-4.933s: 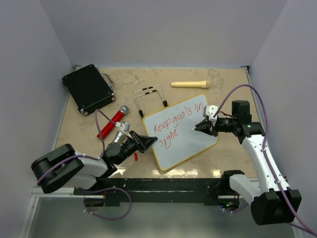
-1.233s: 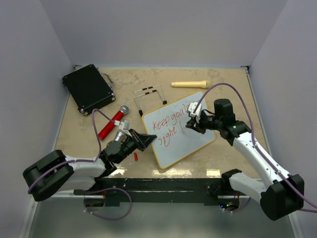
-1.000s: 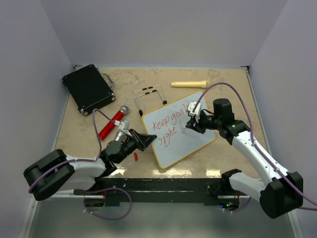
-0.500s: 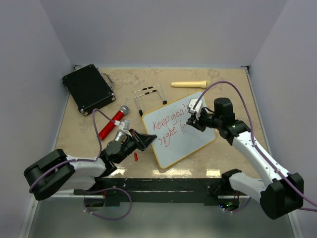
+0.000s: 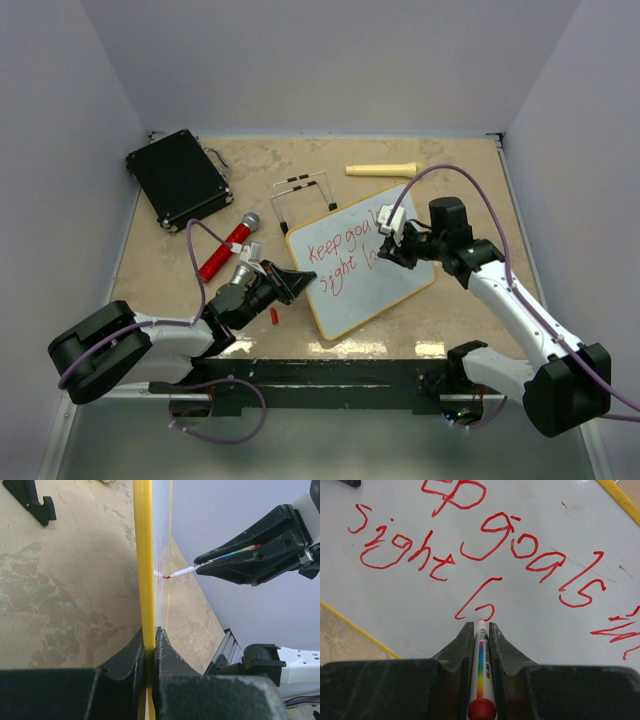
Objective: Write a sentence on the whiteboard
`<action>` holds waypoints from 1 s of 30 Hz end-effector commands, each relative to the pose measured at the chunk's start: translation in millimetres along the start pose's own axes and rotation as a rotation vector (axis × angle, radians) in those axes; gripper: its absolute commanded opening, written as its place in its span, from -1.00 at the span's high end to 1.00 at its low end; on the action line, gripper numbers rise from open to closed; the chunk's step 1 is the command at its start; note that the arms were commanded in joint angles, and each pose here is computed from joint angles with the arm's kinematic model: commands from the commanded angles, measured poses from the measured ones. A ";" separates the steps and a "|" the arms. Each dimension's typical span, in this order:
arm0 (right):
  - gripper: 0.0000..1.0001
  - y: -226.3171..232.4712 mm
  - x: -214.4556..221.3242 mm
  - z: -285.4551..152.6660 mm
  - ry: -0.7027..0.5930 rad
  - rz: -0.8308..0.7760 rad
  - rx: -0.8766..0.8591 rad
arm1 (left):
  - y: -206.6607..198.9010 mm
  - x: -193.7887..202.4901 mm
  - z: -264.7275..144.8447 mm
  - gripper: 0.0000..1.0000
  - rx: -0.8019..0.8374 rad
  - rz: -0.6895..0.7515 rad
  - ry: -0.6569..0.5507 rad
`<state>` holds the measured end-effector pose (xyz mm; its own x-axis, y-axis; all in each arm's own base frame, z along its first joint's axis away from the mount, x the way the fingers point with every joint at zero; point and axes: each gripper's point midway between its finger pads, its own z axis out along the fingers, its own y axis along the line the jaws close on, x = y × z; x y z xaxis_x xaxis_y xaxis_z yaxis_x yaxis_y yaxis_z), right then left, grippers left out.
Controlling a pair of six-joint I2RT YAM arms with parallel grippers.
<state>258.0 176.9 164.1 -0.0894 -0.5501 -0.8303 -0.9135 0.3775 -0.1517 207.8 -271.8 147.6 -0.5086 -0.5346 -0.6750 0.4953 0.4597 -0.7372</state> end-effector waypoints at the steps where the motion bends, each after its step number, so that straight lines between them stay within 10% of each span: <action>1: 1.00 4.0 -11.9 1.6 -0.033 -0.029 -0.052 | -19.9 -14.5 3.0 1.00 0.086 0.072 -0.050; 30: 1.00 -11.2 -35.3 -35.3 -0.143 -0.034 0.032 | -11.2 -11.2 -1.5 1.00 0.063 0.071 -0.048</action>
<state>253.1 168.9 202.3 -0.0297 -0.4634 -0.8856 -0.9024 0.3934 -0.1756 207.4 -271.1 147.9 -0.5033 -0.5360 -0.6778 0.5008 0.4582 -0.7343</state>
